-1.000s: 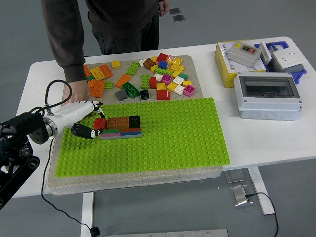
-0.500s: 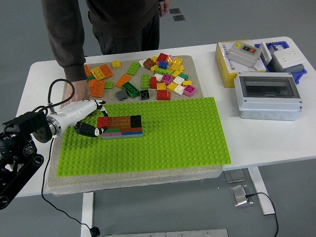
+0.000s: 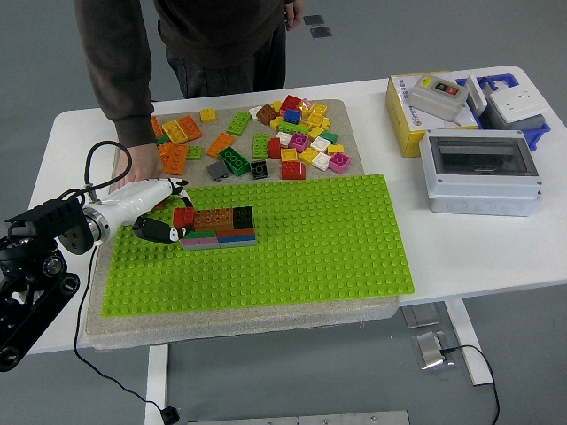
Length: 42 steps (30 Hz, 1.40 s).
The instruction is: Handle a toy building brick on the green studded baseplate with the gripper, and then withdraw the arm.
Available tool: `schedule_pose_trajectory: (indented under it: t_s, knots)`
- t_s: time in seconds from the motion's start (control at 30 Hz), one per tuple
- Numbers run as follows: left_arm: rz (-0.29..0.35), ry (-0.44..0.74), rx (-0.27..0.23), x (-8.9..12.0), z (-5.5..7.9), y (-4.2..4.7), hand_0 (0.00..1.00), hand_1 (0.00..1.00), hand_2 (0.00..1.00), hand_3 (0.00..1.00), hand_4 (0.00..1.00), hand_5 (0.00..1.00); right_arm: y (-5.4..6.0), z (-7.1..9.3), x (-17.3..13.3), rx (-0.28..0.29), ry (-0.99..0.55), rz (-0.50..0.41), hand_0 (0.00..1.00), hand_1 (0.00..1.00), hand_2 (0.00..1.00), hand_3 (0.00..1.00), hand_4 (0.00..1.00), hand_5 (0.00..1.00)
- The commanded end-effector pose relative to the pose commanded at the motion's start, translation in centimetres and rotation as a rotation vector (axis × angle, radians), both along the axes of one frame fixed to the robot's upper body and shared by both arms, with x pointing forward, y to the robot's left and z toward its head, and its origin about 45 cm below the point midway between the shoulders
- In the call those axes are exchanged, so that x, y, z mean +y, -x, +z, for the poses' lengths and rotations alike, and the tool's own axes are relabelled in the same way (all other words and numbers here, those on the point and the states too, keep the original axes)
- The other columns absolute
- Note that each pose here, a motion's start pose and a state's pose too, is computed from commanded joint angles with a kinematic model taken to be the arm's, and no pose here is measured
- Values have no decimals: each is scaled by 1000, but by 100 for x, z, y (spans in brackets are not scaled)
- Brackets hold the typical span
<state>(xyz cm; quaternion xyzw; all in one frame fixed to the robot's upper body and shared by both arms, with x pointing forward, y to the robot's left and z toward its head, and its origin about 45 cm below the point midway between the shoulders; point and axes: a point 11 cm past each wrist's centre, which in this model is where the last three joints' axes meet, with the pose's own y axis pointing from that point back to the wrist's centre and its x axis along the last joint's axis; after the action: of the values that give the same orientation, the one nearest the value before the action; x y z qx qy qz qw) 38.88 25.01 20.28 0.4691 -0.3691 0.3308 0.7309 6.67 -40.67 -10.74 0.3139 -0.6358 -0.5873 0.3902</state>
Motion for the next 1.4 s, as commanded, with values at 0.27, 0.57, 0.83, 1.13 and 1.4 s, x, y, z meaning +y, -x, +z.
schedule_pose_trajectory:
  t_s: [0.27,0.57,0.83,1.13,1.4]
  knots:
    - [-5,-4,11,-10,-14,20,998,998,992,607,645,278,20,-2,-5,3,0,0,638,575,551,799,684,998]
    - [-5,-5,21,-7,-49,25,998,996,992,607,648,280,28,-5,1,4,0,2,638,575,552,799,688,998]
    - [-5,-5,21,-4,-52,24,998,996,990,609,652,282,21,-5,1,0,1,2,638,576,551,800,687,998]
    - [-3,-5,23,3,-59,16,998,994,989,608,653,283,12,-5,2,-3,2,4,638,576,551,800,687,998]
    - [-5,-5,20,-2,-52,16,998,993,988,612,656,283,12,-5,1,-4,3,3,638,576,552,800,687,998]
